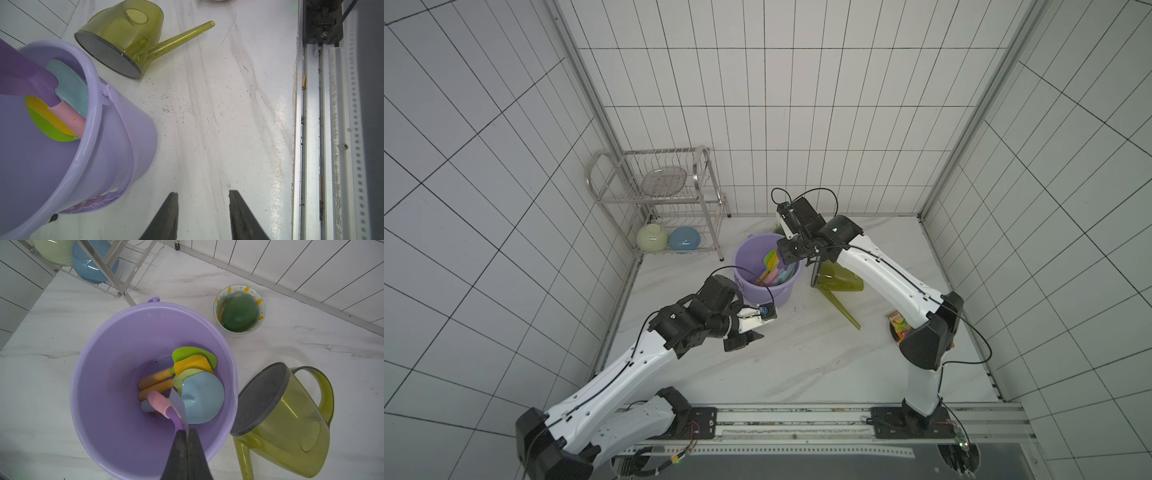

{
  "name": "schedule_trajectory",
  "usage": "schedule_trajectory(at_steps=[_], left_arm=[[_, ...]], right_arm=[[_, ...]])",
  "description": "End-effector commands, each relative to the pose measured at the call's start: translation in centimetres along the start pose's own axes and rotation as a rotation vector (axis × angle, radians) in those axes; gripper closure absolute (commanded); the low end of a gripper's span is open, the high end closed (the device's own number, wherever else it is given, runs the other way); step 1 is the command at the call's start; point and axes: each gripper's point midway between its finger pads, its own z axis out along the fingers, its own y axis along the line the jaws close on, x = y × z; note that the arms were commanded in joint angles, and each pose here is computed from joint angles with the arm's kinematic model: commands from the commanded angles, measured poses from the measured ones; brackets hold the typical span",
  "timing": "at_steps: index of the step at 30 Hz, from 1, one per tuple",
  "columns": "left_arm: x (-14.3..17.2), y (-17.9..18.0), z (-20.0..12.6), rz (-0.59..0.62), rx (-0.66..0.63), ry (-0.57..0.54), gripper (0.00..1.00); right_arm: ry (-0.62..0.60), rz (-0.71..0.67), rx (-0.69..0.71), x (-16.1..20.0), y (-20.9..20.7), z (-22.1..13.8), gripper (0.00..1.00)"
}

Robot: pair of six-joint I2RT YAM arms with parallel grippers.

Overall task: Organize the gardening tools
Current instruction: Place the gardening tool in the container.

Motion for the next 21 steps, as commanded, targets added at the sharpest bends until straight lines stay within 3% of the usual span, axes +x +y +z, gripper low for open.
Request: schedule_trajectory(at_steps=[1,12,21], left_arm=[[-0.4,-0.1,-0.1,0.012,-0.003,-0.026,0.58],[-0.4,0.2,0.1,0.02,-0.008,-0.018,0.58],[-0.7,0.6,0.1,0.027,-0.012,-0.014,0.58]], right_arm=[[0.014,-0.016,0.002,0.3,0.6,0.7,1.0],[0.062,-0.008,-0.034,1.6,1.6,2.9,0.97],[0.015,0.019,-0.094,0.5,1.7,-0.1,0.78]])
